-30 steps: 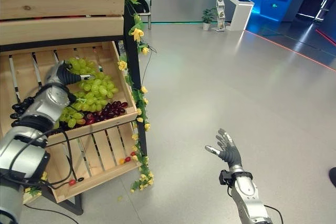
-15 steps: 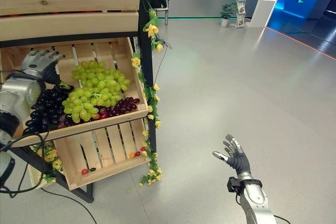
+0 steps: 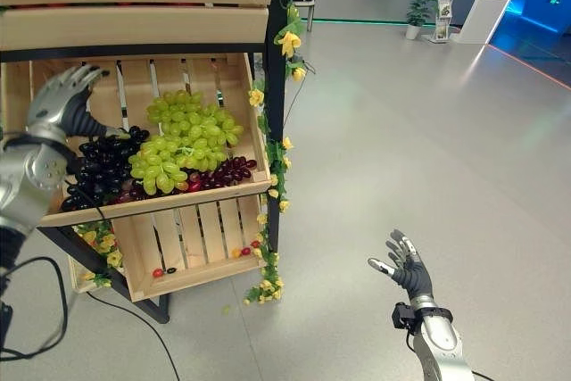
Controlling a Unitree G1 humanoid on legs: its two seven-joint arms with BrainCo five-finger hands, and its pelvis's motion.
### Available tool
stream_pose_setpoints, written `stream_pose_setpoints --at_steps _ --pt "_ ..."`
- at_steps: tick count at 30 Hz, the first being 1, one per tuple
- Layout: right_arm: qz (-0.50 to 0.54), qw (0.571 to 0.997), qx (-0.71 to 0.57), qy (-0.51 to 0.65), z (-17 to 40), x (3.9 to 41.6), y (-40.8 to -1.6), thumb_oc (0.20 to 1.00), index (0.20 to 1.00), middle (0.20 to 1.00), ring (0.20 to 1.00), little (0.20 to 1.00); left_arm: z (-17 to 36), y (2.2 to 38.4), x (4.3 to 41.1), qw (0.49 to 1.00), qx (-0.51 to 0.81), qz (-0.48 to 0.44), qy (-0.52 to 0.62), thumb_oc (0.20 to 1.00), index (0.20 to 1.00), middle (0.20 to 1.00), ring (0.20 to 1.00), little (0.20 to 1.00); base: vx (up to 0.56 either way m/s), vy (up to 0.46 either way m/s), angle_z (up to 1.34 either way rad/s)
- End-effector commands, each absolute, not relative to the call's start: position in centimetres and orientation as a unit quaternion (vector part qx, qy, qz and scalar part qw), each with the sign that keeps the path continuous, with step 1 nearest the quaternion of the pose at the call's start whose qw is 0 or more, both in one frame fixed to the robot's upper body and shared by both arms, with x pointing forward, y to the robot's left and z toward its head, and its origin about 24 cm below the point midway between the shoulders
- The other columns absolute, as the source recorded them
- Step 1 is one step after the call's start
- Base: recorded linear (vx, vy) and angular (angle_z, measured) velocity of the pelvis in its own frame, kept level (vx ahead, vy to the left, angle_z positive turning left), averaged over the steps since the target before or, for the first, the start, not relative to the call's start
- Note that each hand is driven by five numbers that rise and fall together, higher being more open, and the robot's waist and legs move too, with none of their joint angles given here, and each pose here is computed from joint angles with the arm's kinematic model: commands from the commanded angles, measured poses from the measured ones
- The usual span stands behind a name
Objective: Pick up the fruits from the basket on one side to the basket on the other side
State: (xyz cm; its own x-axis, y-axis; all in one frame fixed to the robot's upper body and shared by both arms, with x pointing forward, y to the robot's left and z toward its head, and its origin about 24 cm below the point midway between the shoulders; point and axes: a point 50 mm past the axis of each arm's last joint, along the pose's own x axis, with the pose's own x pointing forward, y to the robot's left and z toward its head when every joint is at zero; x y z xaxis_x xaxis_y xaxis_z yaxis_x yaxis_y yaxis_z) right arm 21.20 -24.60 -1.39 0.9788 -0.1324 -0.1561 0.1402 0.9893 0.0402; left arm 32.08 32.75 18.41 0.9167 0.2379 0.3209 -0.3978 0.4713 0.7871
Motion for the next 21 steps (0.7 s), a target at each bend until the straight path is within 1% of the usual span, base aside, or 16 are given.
stream_pose_setpoints --at_steps 1,2,3,4,5,9,10,12,15,17,19,21 --pt "-0.094 0.995 0.012 -0.025 2.7 23.2 -25.6 1.0 1.0 1.0 1.0 1.0 17.9 30.5 29.7 0.925 0.26 0.185 -0.208 1.0 1.0 1.0 1.0 1.0 -0.02 0.015 0.04" --pt "-0.093 0.995 0.011 -0.024 2.7 23.2 -25.6 1.0 1.0 1.0 1.0 1.0 17.7 30.6 29.6 0.925 0.258 0.186 -0.206 1.0 1.0 1.0 1.0 1.0 0.0 0.0 0.0" --pt "-0.096 0.995 0.011 -0.031 3.0 23.4 -25.7 1.0 1.0 1.0 1.0 1.0 16.4 30.4 28.5 0.942 0.199 0.172 -0.211 1.0 1.0 1.0 1.0 1.0 -0.03 0.027 0.05" --pt "-0.094 0.995 0.017 -0.043 3.4 23.6 -25.4 1.0 1.0 1.0 1.0 1.0 13.6 28.7 27.4 0.962 0.101 0.152 -0.203 1.0 1.0 1.0 1.0 1.0 0.0 0.0 0.0" --pt "-0.093 0.995 0.015 -0.042 3.3 23.6 -25.4 1.0 1.0 1.0 1.0 1.0 13.5 28.7 27.3 0.962 0.1 0.152 -0.202 1.0 1.0 1.0 1.0 1.0 -0.03 0.026 0.04" --pt "-0.112 0.992 0.026 -0.059 3.7 23.6 -25.7 1.0 1.0 1.0 1.0 1.0 9.8 25.8 25.0 0.979 -0.019 0.096 -0.178 1.0 1.0 1.0 1.0 1.0 -0.01 0.002 0.1" --pt "-0.112 0.992 0.026 -0.058 3.7 23.5 -25.8 1.0 1.0 1.0 1.0 1.0 9.8 25.8 24.9 0.979 -0.02 0.096 -0.177 1.0 1.0 1.0 1.0 1.0 -0.01 -0.006 0.09" --pt "-0.121 0.99 0.029 -0.068 3.9 23.6 -25.8 1.0 1.0 1.0 1.0 1.0 8.3 24.4 24.2 0.984 -0.058 0.069 -0.157 1.0 1.0 1.0 1.0 1.0 -0.03 -0.012 0.11" --pt "-0.136 0.987 0.033 -0.078 4.0 23.6 -26.1 1.0 1.0 1.0 1.0 1.0 7.2 23.3 23.0 0.987 -0.068 0.033 -0.139 1.0 1.0 1.0 1.0 1.0 -0.03 -0.017 0.18" --pt "-0.138 0.987 0.034 -0.079 4.0 23.6 -26.1 1.0 1.0 1.0 1.0 1.0 7.6 23.2 22.9 0.987 -0.053 0.023 -0.147 1.0 1.0 1.0 1.0 1.0 -0.01 -0.008 0.23" --pt "-0.139 0.986 0.036 -0.081 4.0 23.7 -26.0 1.0 1.0 1.0 1.0 1.0 7.3 22.8 22.6 0.986 -0.077 0.009 -0.148 1.0 1.0 1.0 1.0 1.0 -0.02 -0.007 0.23" --pt "-0.14 0.986 0.038 -0.083 4.0 23.6 -26.1 1.0 1.0 1.0 1.0 1.0 7.7 22.8 22.4 0.985 -0.068 0.003 -0.156 1.0 1.0 1.0 1.0 1.0 -0.01 -0.004 0.19"
